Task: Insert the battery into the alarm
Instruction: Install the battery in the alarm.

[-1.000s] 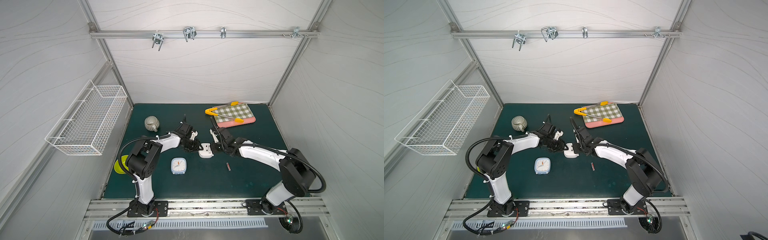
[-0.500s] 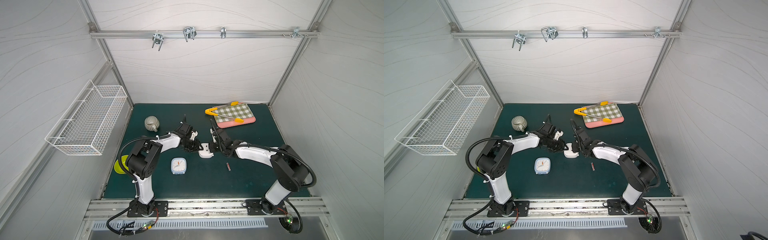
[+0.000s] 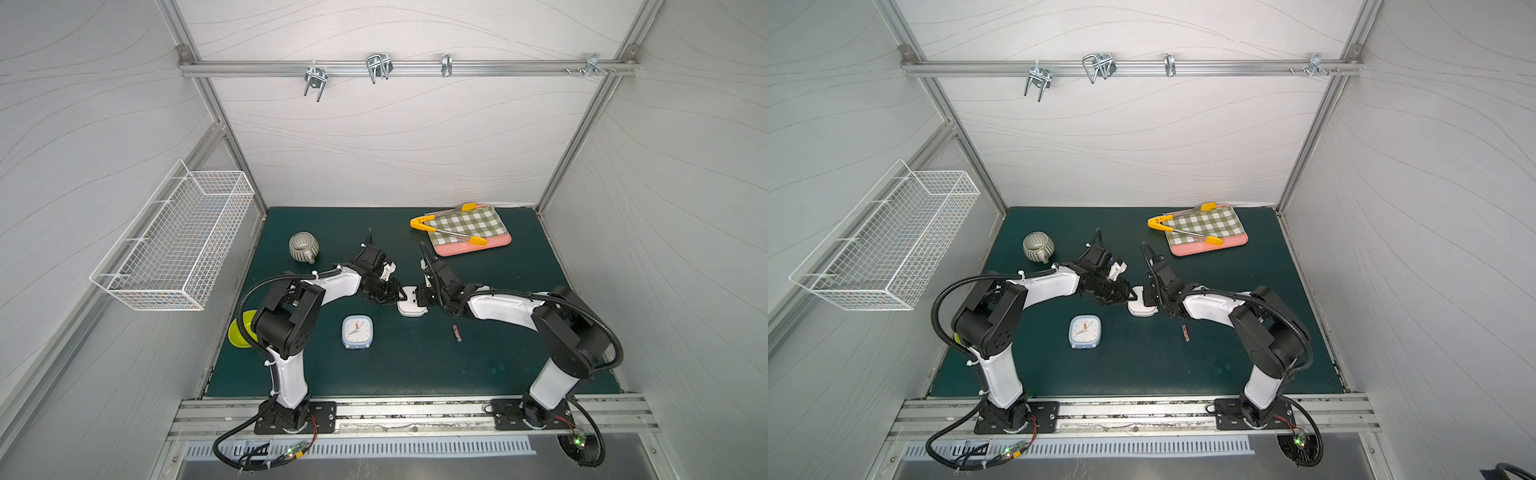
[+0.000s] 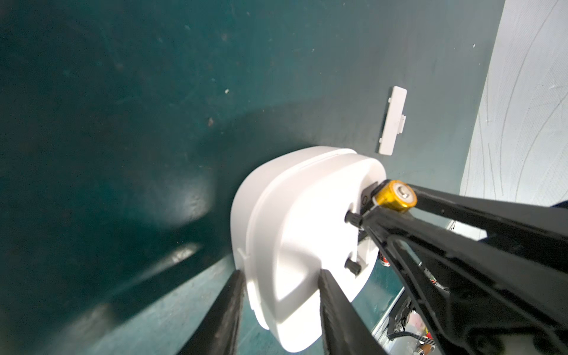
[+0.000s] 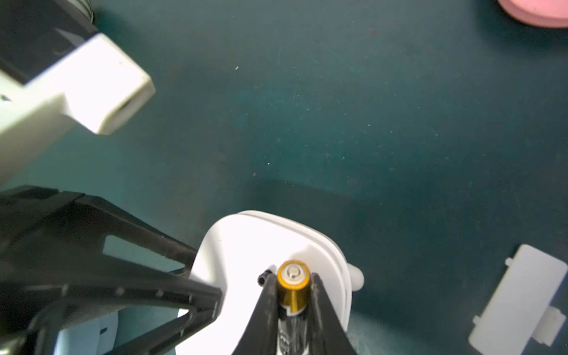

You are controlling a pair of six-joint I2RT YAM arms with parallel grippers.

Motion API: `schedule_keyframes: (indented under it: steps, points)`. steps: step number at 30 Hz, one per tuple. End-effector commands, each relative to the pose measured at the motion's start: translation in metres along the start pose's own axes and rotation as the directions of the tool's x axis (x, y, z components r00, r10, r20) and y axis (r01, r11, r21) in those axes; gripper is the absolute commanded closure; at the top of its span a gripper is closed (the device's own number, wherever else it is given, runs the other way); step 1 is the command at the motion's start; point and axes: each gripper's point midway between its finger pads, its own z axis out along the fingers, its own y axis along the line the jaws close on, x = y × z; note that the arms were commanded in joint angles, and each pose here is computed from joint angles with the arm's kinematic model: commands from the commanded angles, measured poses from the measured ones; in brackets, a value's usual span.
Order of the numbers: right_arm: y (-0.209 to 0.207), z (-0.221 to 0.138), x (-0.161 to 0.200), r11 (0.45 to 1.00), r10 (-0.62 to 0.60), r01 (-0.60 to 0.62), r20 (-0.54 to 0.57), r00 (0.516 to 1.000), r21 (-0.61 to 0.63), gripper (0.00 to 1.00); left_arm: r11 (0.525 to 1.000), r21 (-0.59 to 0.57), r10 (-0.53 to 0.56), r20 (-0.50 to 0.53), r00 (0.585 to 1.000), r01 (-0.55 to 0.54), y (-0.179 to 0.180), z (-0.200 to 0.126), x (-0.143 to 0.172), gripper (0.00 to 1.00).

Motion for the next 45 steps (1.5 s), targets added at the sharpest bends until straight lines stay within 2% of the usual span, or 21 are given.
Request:
schedule_keyframes:
  steps: [1,5,12,15,24,37,45]
  points:
    - [-0.004,-0.007,0.018,0.999,0.048,-0.048,-0.051,0.998,0.007,0.72,1.000,-0.024,-0.005,-0.017,1.000,0.005,0.007,0.006,0.006,0.58]
    - [-0.003,-0.016,0.015,0.999,0.051,-0.051,-0.040,0.998,0.000,0.56,1.000,-0.025,-0.007,-0.018,1.000,0.006,0.008,0.007,0.007,0.58]
    - [-0.004,-0.033,-0.001,1.000,0.013,-0.013,-0.008,1.000,0.023,0.48,1.000,-0.023,-0.005,-0.018,1.000,0.005,0.007,0.006,0.007,0.58]
    - [-0.010,-0.035,-0.006,0.998,0.003,-0.002,-0.018,1.000,0.057,0.48,1.000,-0.022,-0.006,-0.019,1.000,0.005,0.007,0.006,0.007,0.58]
    - [-0.017,-0.016,-0.010,0.998,0.032,-0.024,-0.141,0.989,0.052,0.76,1.000,-0.023,-0.001,-0.024,1.000,0.001,0.007,0.007,0.007,0.57]
    - [-0.016,-0.006,0.009,0.999,0.018,-0.010,-0.230,0.973,0.035,0.86,1.000,-0.028,-0.006,-0.029,1.000,0.005,0.008,0.007,0.008,0.57]
    - [-0.017,-0.001,0.028,0.999,0.020,-0.009,-0.272,0.962,0.043,0.95,0.992,-0.113,-0.061,-0.033,0.998,0.057,0.025,0.010,0.010,0.62]
